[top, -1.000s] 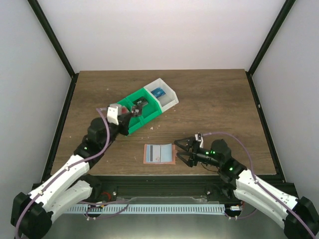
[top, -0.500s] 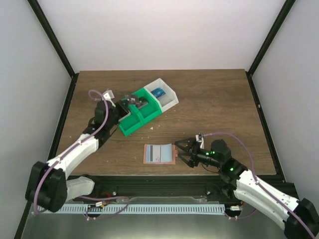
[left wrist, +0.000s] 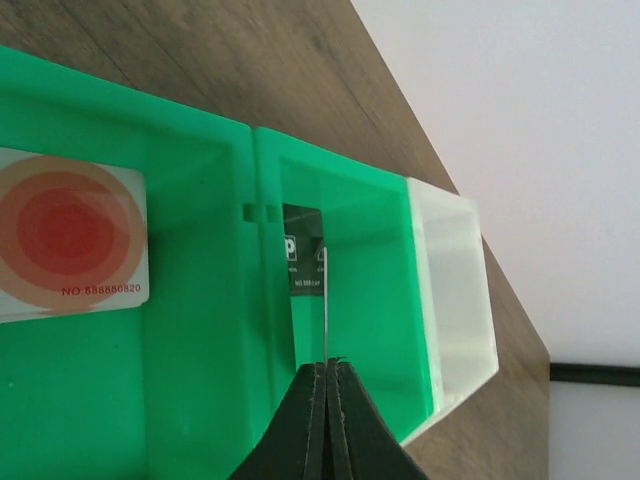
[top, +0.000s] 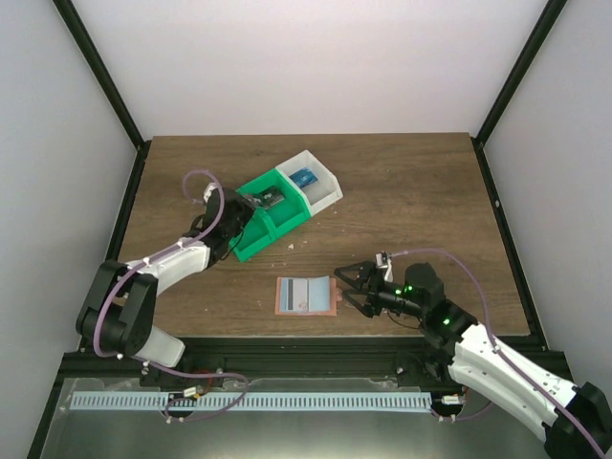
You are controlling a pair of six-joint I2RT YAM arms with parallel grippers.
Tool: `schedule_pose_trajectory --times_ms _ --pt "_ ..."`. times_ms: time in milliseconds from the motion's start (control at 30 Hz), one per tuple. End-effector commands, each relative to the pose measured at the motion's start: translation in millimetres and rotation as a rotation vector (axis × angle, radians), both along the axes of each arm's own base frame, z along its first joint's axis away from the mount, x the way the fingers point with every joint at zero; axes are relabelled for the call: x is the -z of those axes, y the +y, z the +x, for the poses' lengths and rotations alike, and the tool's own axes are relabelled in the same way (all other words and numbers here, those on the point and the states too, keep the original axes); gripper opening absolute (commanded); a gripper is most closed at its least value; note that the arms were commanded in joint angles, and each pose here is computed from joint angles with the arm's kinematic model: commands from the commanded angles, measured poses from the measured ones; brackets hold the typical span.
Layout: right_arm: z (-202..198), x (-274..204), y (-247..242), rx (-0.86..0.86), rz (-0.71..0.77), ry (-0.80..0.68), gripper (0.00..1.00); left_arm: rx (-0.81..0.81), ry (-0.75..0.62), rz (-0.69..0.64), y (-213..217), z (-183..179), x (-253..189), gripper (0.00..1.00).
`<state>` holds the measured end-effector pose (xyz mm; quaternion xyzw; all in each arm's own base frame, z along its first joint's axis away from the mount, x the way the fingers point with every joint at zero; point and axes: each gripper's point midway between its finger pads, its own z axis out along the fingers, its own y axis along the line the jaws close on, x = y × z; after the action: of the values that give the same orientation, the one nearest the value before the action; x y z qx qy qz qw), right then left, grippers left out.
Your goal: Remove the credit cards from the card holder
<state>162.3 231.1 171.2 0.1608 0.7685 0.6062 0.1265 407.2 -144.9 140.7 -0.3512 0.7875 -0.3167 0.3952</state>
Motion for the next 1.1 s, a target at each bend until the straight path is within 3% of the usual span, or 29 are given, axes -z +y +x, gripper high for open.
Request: schedule_pose_trajectory --times_ms 0,1067 --pt "6 -12 -2 0.019 -0.006 -0.029 1.0 -0.061 -0.028 -0.036 -3 17 -8 0.0" --pt "14 -9 -4 0.016 -0.089 -0.052 1.0 -0.113 -0.066 0.263 -24 75 18 0.0"
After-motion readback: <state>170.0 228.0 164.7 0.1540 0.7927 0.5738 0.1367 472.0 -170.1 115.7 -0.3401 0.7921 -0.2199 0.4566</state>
